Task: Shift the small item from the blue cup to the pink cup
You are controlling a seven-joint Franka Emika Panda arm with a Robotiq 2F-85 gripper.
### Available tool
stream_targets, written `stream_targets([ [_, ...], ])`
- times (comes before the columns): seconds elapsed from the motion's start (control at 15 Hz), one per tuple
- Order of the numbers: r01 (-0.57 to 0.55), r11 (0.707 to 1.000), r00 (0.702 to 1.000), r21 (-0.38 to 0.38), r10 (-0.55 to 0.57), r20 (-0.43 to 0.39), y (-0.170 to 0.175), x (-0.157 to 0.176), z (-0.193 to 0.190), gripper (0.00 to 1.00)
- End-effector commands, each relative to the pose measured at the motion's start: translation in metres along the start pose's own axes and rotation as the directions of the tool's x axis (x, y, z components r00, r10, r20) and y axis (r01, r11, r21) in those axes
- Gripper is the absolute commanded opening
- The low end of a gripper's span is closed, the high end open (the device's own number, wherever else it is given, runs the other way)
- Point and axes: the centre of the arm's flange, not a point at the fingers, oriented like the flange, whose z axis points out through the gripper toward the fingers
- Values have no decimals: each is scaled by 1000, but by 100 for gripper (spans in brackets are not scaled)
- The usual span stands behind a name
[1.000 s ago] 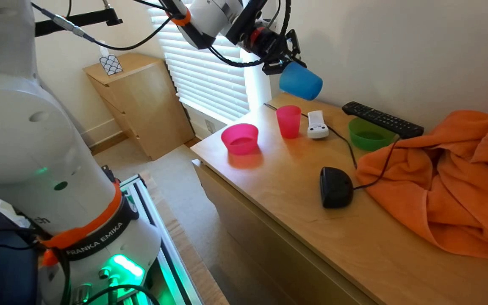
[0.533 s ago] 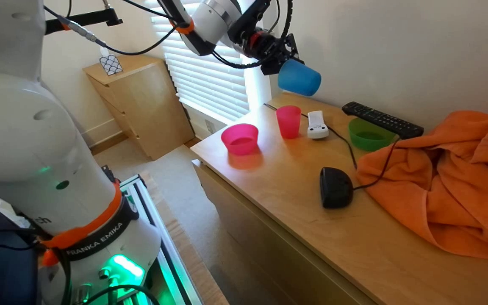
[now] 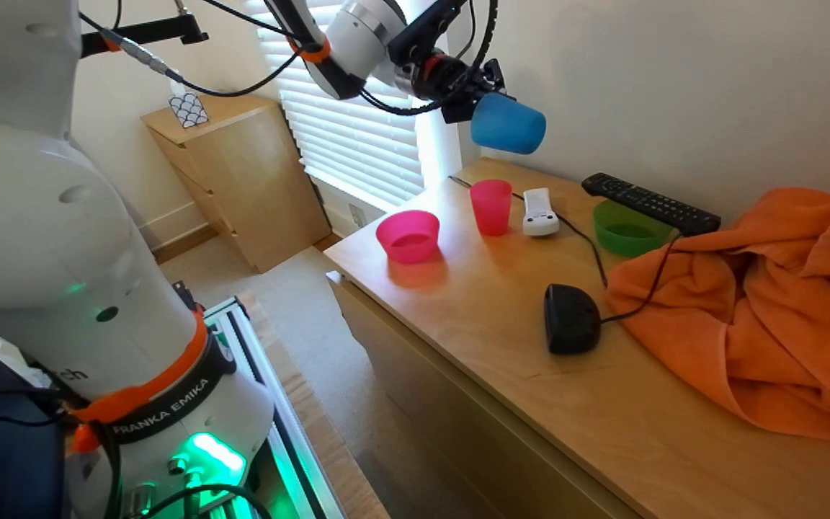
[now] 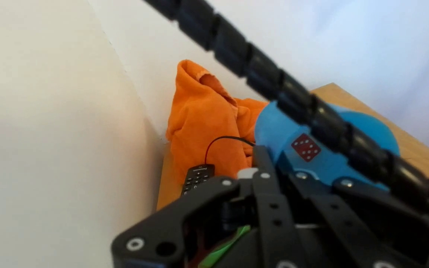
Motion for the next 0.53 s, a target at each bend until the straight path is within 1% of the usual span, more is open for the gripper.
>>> stream_targets([
  [0.0, 107, 993, 994, -54, -105, 40, 1, 1, 2, 1],
  [0.33, 218, 972, 974, -85, -211, 81, 0, 1, 4, 1],
  [0.47, 241, 966, 968, -92, -232, 98, 0, 0, 4, 1],
])
